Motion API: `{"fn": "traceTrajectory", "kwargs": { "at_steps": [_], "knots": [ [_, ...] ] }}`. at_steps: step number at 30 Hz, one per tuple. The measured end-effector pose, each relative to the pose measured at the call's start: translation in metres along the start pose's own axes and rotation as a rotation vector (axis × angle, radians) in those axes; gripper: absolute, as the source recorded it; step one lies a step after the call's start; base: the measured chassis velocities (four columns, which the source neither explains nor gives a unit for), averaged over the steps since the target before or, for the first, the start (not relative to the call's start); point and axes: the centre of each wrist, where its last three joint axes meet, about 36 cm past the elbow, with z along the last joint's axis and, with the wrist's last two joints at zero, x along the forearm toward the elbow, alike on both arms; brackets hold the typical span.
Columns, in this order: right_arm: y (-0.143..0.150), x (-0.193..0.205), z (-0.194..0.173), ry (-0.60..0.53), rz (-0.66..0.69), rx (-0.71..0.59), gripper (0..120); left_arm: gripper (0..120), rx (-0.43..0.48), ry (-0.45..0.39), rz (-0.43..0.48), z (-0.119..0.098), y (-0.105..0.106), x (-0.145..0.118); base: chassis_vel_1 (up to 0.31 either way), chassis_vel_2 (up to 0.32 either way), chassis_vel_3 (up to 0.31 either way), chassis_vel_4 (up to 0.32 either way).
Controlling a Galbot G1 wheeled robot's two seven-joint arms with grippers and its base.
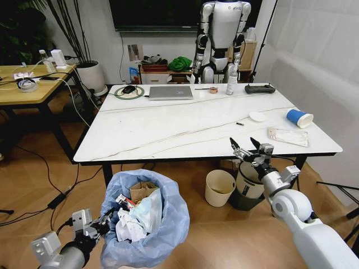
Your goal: Pick up the trash bin and place the trash from the table into it.
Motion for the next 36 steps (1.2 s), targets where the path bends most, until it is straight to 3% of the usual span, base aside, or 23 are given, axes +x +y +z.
{"fn": "traceTrajectory", "kwargs": {
  "at_steps": [36],
  "knots": [
    [-0.0070,0.0037,-0.0008,-0.001,-0.005,-0.006,100,0,-0.004,0.000,0.012,-0.0003,-0.0012,-0.0012,-0.095,-0.093,0.093,0.100]
  ]
}}
